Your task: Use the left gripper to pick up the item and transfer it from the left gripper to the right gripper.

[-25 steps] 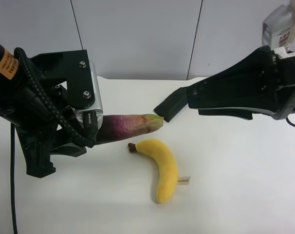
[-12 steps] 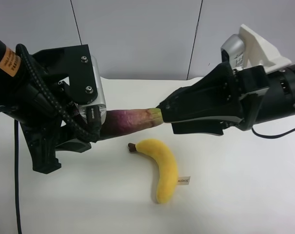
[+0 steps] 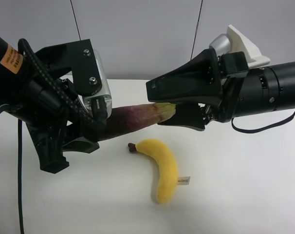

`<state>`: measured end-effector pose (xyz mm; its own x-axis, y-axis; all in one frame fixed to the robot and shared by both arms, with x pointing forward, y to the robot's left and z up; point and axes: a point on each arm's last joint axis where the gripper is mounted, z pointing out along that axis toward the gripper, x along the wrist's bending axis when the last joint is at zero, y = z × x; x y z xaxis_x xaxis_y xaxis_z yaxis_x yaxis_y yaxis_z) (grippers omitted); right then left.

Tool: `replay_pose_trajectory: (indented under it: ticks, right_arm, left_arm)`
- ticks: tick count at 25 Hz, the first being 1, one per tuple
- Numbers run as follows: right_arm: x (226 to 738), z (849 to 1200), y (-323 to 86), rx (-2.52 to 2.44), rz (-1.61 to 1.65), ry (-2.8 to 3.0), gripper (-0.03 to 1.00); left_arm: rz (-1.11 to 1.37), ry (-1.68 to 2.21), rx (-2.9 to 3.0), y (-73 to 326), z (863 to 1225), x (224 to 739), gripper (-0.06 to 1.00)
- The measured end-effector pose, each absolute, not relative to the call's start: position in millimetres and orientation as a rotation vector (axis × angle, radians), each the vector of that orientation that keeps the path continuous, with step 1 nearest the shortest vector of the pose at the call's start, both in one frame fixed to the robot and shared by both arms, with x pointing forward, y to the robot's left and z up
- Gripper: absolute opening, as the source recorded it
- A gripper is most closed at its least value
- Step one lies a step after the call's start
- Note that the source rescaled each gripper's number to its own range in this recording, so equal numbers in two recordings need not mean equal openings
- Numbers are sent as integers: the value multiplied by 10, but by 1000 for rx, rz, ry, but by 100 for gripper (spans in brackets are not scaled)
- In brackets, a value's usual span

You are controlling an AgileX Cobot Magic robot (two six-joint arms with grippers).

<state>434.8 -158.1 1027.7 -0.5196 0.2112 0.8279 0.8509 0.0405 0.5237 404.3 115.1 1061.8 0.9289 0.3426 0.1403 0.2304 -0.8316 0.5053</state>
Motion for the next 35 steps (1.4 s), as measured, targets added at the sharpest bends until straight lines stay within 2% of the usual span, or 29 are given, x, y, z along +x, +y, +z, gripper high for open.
replay_pose_trajectory:
  ticks: [3, 5, 18, 31, 32, 33, 34, 35]
  right_arm:
    - [4348, 10284, -1579, -1068, -1518, -1767, 89]
    - [4350, 10289, -1579, -1070, -1523, -1761, 80]
    - [4359, 10283, -1581, -1082, -1525, -1764, 1]
    - [4365, 10278, -1582, -1091, -1526, -1769, 0]
    - [4365, 10278, -1582, -1091, -1526, -1769, 0]
    - [4369, 10275, -1583, -1098, -1527, -1771, 0]
    - [4371, 10271, -1584, -1101, -1525, -1776, 0]
    - [4373, 10270, -1585, -1103, -1525, -1777, 0]
  left_arm:
    - [294, 416, 2565, 1131, 10627, 4039, 0]
    - [285, 421, 2545, 1115, 10635, 4037, 0]
    - [233, 416, 2458, 1043, 10673, 4019, 0]
    - [251, 397, 2460, 1044, 10675, 4026, 2]
    - [255, 394, 2458, 1042, 10677, 4028, 15]
    - [260, 397, 2448, 1037, 10682, 4033, 36]
    - [264, 399, 2441, 1033, 10687, 4037, 63]
    - [267, 399, 2437, 1031, 10689, 4040, 80]
